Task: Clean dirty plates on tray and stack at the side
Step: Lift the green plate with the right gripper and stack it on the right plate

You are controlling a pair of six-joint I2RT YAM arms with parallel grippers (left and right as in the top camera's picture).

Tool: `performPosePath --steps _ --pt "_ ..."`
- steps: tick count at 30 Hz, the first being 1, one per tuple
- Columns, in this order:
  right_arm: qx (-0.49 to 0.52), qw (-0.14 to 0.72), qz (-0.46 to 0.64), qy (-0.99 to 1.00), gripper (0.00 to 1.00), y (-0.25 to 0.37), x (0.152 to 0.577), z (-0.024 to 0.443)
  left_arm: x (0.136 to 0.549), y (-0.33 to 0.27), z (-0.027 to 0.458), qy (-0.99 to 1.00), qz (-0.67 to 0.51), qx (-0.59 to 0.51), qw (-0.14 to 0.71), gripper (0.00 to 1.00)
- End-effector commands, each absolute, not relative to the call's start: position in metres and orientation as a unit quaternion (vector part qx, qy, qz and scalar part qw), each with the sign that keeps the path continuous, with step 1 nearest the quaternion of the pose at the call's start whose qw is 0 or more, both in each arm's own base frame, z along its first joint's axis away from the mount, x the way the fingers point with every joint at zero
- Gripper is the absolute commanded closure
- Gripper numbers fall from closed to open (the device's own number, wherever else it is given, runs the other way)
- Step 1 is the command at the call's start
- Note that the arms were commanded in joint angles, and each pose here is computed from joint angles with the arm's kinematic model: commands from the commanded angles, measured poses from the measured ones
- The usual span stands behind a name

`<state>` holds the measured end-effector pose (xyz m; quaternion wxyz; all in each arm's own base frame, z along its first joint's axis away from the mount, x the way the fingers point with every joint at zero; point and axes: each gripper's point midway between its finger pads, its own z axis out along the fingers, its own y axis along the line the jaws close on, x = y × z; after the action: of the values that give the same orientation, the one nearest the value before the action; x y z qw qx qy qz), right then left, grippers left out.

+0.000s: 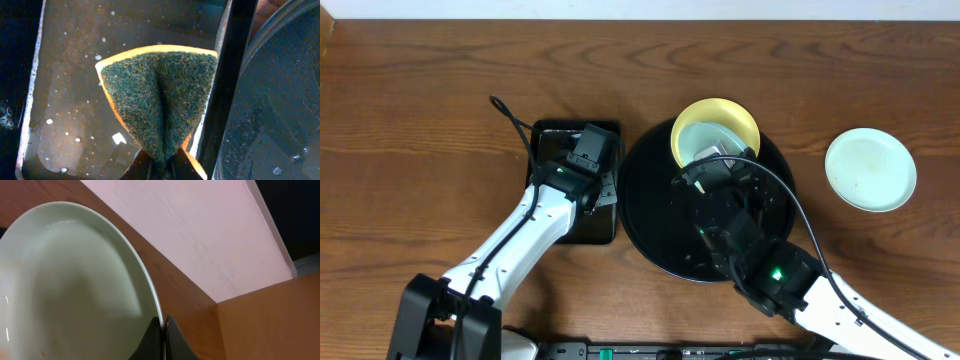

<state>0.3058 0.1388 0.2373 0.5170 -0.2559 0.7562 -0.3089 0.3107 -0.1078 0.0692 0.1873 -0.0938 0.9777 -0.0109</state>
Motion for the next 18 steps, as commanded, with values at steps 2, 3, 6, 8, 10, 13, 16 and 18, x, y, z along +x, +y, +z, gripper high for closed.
performPosePath --steps 2,3,6,8,10,13,16,18 --pt "-0.203 0.537 -0.299 0.762 0.99 0.132 0.307 0.25 0.309 -0.103 0.067 0.978 0.001 -0.088 0.187 0.92" --pt "-0.18 0.539 -0.288 0.77 0.99 0.127 0.309 0.248 0.309 -0.103 0.067 0.978 0.001 -0.088 0.187 0.92" --pt "-0.118 0.534 -0.25 0.799 0.99 0.111 0.314 0.235 0.309 -0.103 0.067 0.978 0.001 -0.088 0.187 0.92" --pt "-0.077 0.516 -0.215 0.826 0.99 0.098 0.318 0.219 0.309 -0.103 0.067 0.978 0.001 -0.088 0.187 0.92" --pt "-0.033 0.496 -0.185 0.848 0.99 0.082 0.324 0.204 0.309 -0.103 0.067 0.979 0.001 -0.088 0.186 0.92" --pt "0.047 0.473 -0.161 0.865 0.99 0.049 0.335 0.19 0.309 -0.103 0.067 0.979 0.001 -0.088 0.186 0.92" --pt "0.137 0.459 -0.152 0.864 0.99 0.009 0.341 0.182 0.309 -0.103 0.067 0.979 0.001 -0.088 0.186 0.92" --pt "0.184 0.45 -0.142 0.862 0.99 -0.017 0.345 0.176 0.309 -0.103 0.067 0.979 0.001 -0.088 0.186 0.92"
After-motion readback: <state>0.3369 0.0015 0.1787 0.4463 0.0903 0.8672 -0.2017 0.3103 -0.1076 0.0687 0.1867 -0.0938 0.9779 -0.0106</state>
